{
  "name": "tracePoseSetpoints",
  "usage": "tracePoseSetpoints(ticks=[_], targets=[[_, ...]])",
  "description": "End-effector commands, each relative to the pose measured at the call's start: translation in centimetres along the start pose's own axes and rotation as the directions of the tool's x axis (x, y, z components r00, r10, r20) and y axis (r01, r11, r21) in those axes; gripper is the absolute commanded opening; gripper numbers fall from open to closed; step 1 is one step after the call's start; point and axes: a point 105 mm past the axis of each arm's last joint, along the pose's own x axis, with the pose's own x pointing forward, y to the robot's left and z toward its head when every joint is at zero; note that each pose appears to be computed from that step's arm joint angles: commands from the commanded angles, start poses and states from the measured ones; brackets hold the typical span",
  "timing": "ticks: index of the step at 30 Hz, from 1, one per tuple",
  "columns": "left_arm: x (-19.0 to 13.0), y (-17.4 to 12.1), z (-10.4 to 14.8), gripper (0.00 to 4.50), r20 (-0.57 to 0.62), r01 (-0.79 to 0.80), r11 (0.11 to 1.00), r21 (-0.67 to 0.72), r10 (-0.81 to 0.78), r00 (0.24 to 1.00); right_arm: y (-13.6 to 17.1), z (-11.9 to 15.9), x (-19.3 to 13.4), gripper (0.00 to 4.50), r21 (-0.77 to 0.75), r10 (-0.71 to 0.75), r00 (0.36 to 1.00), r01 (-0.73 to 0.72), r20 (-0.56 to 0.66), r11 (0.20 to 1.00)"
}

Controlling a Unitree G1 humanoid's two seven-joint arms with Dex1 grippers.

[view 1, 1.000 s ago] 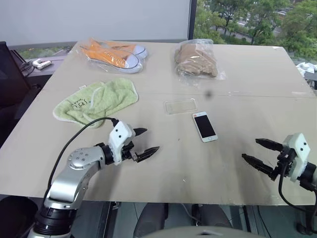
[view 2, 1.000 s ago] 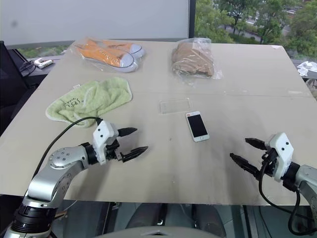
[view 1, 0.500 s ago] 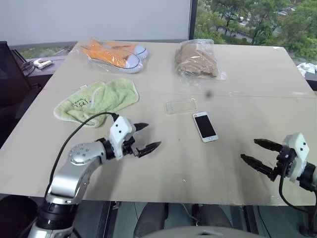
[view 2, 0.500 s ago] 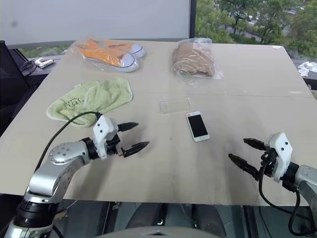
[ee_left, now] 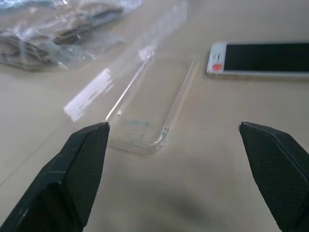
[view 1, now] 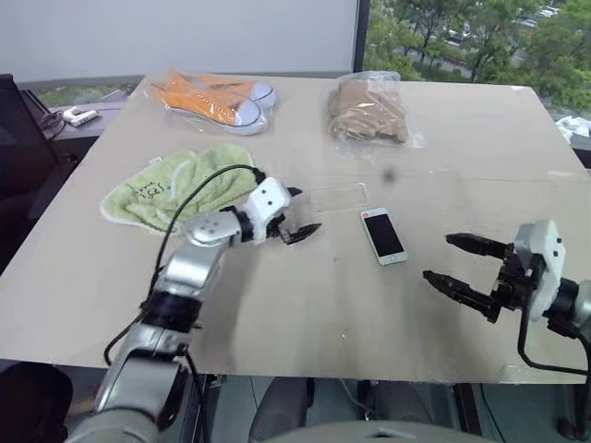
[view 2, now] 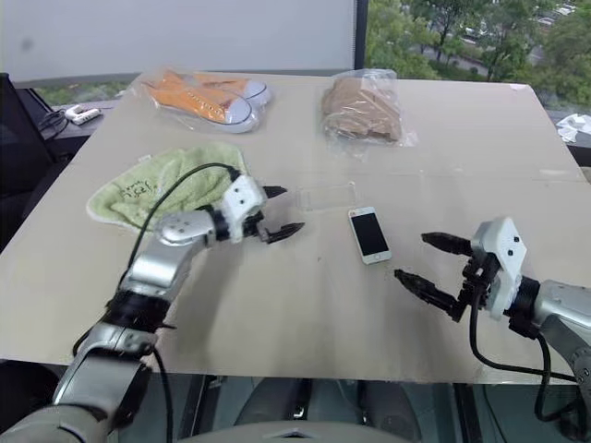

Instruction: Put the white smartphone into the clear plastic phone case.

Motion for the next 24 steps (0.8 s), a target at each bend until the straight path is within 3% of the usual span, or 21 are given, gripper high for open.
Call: tracePoseSetpoints(ticks=[1, 4, 13, 16, 18, 19, 20, 21, 24], targets=[[1.0, 1.1, 0.7, 4.48, 0.043, -0.014, 1.000, 0.014, 0.013, 0.999, 0.2, 1.0, -0.1, 4.50, -0.025, -0.016, 0.999, 0.016, 0.028, 1.000], [2.2, 1.5, 1.0, 4.48, 0.054, -0.001, 1.000, 0.030, -0.001, 0.999, 0.3, 0.8, -0.2, 4.50, -0.018, -0.027, 0.999, 0.027, 0.024, 0.999], [3.5, 0.1, -1.2, 4.48, -0.096, 0.203, 0.979, -0.009, -0.203, 0.974, 0.2, 0.6, -0.2, 4.50, -0.011, -0.047, 0.998, 0.048, 0.028, 0.999], [3.4, -0.7, -1.0, 3.71, -0.125, 0.318, 0.947, -0.035, -0.320, 0.939, 0.2, 0.5, -0.1, 4.50, -0.008, -0.046, 0.999, 0.046, 0.028, 0.999], [3.2, -0.9, -1.6, 2.76, -0.193, 0.372, 0.927, -0.038, -0.372, 0.908, 0.2, 0.4, 0.0, 4.50, -0.009, -0.043, 0.999, 0.043, 0.029, 0.999], [3.0, -0.7, -2.1, 2.41, -0.248, 0.382, 0.923, -0.040, -0.380, 0.891, 0.2, 0.5, 0.0, 4.50, -0.012, -0.043, 0.999, 0.043, 0.031, 0.999], [2.9, -0.4, -2.4, 1.71, -0.284, 0.373, 0.927, -0.039, -0.368, 0.885, 0.1, 0.5, 0.1, 4.50, -0.015, -0.045, 0.998, 0.045, 0.033, 0.999], [2.9, 0.0, -2.6, 1.57, -0.306, 0.359, 0.932, -0.039, -0.353, 0.884, 0.1, 0.5, 0.1, 4.50, -0.016, -0.047, 0.998, 0.048, 0.036, 0.999], [2.9, 0.3, -2.6, 0.56, -0.306, 0.342, 0.939, -0.028, -0.334, 0.891, 0.2, 0.4, 0.1, 4.50, -0.015, -0.053, 0.998, 0.053, 0.037, 0.998]])
